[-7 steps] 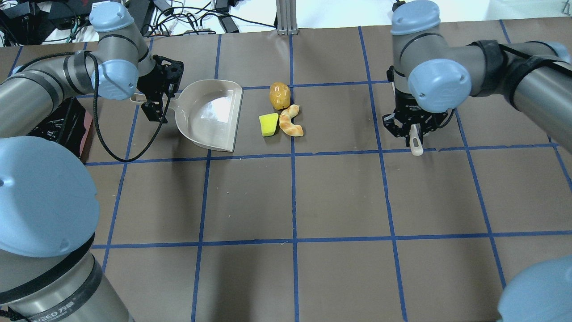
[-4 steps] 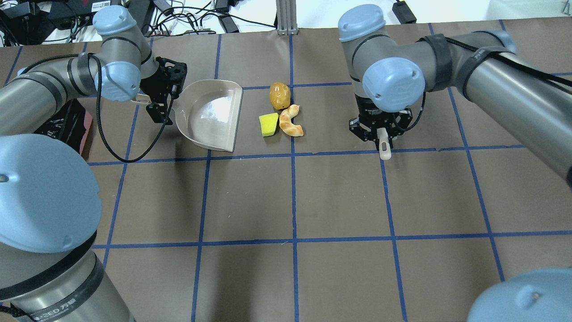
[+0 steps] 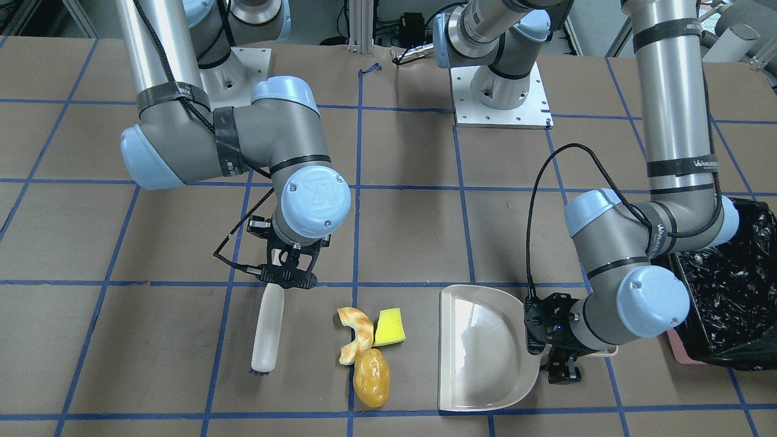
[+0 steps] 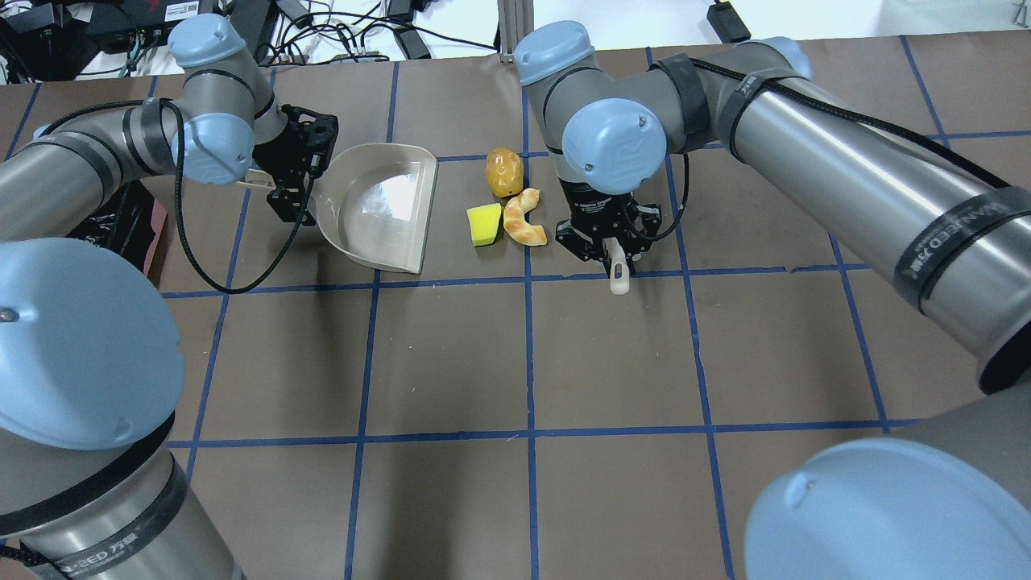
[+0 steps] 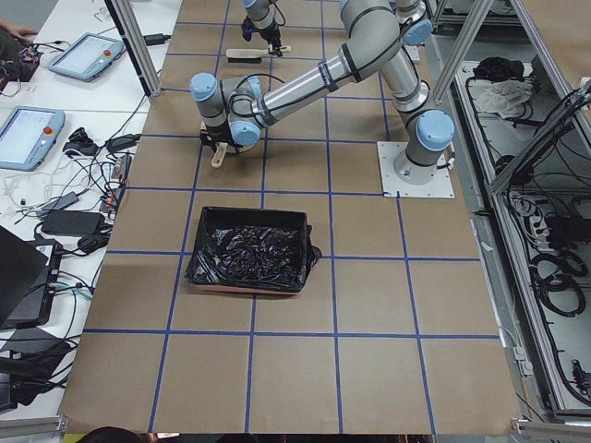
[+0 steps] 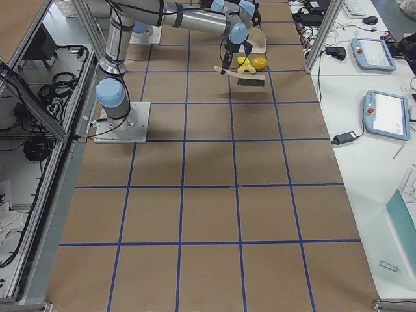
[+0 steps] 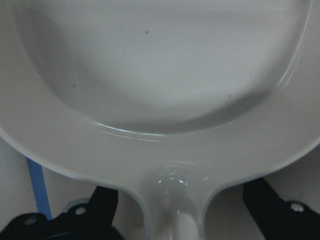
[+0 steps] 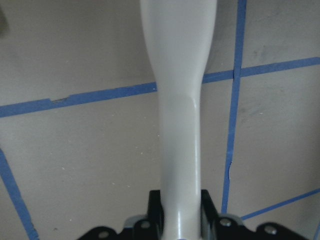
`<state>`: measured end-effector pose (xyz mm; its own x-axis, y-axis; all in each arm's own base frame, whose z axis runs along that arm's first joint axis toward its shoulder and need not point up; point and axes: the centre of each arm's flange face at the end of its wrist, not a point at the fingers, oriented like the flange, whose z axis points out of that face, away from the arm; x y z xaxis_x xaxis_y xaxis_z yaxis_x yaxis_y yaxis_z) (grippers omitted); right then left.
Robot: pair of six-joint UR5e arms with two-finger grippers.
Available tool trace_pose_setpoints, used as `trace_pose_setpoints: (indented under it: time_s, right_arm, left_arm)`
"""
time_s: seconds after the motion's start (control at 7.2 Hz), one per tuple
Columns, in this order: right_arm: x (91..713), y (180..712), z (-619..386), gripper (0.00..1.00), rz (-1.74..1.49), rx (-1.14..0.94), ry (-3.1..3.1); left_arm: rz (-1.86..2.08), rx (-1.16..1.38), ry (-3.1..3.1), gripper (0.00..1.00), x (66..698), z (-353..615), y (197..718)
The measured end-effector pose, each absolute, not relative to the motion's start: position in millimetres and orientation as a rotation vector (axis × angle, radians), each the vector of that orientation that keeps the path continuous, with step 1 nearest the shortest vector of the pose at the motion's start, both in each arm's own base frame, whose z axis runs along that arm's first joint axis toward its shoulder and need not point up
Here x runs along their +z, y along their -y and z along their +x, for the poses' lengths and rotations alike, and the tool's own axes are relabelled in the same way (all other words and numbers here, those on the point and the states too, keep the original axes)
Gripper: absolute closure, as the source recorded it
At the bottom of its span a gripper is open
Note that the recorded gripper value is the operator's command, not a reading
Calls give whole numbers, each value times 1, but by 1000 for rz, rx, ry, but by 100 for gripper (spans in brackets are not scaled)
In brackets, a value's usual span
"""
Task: Sweep and dump trash into bin
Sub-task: 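Carry the brush with the right gripper toward the sponge and pastries, then sweep the sponge and pastries with the brush into the held dustpan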
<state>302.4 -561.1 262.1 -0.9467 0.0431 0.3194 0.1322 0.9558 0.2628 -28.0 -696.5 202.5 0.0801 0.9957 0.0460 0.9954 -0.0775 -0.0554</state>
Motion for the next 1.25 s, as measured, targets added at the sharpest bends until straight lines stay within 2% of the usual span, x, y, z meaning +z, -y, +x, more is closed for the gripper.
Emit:
trace_pose_setpoints:
  time_s: [0.14, 0.28, 0.42, 0.69, 0.97, 1.25]
  right_arm:
    - [257, 559, 316, 100, -121, -411, 2800]
    - [252, 555, 331, 100, -136, -418, 2815]
    - [249, 552, 341, 100, -155, -423, 2834]
    - [247, 553, 352, 100, -205, -420, 2883]
    - [243, 553, 361, 100, -231, -413, 2906]
    - [237, 553, 369, 100, -250, -417, 2914]
  left_arm:
    - [-2257, 5, 2085, 54, 203, -28, 697]
    - [-2258, 6, 2086, 82, 204, -28, 697]
    - [-2259, 9, 2086, 88, 204, -28, 697]
    - [-2259, 13, 2087, 90, 204, -28, 697]
    - [-2259, 15, 2088, 100, 204, -28, 698]
    - [-2259, 17, 2087, 100, 204, -28, 698]
